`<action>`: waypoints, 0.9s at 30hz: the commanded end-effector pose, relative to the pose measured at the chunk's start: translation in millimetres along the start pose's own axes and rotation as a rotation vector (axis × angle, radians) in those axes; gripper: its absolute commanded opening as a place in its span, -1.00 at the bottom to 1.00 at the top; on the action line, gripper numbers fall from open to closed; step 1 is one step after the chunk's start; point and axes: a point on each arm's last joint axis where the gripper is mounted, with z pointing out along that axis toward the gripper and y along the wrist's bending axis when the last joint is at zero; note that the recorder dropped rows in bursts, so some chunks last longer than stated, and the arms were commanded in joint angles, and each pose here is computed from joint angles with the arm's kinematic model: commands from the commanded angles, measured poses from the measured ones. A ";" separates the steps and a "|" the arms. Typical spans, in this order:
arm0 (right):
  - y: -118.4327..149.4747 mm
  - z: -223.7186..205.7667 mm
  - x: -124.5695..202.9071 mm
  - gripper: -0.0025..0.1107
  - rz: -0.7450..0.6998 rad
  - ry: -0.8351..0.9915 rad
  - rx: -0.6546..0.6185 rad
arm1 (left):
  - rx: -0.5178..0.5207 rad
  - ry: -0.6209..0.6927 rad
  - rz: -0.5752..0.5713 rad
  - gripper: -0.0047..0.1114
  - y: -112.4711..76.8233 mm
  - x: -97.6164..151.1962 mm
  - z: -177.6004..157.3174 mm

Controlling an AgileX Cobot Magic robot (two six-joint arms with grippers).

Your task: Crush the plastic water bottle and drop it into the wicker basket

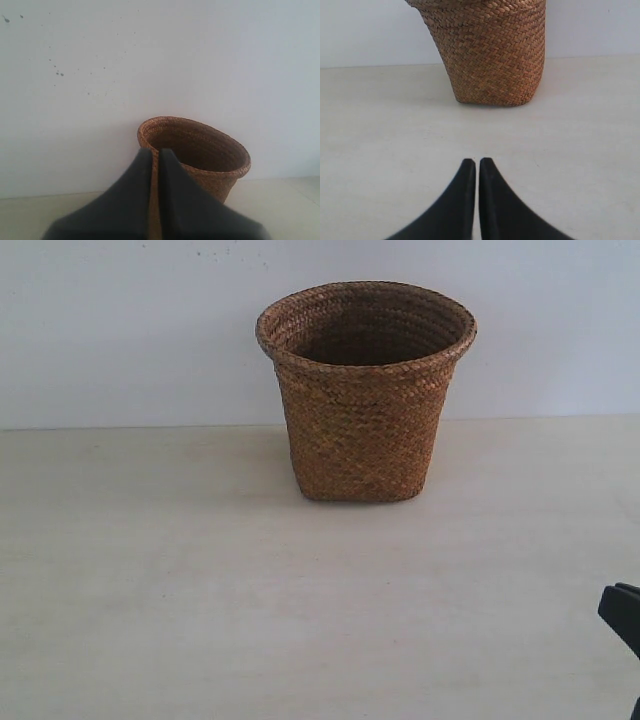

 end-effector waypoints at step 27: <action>-0.3 -1.1 0.4 -0.96 -0.003 -0.013 -0.002 | -0.356 0.027 -0.121 -0.85 30.2 100.6 -71.7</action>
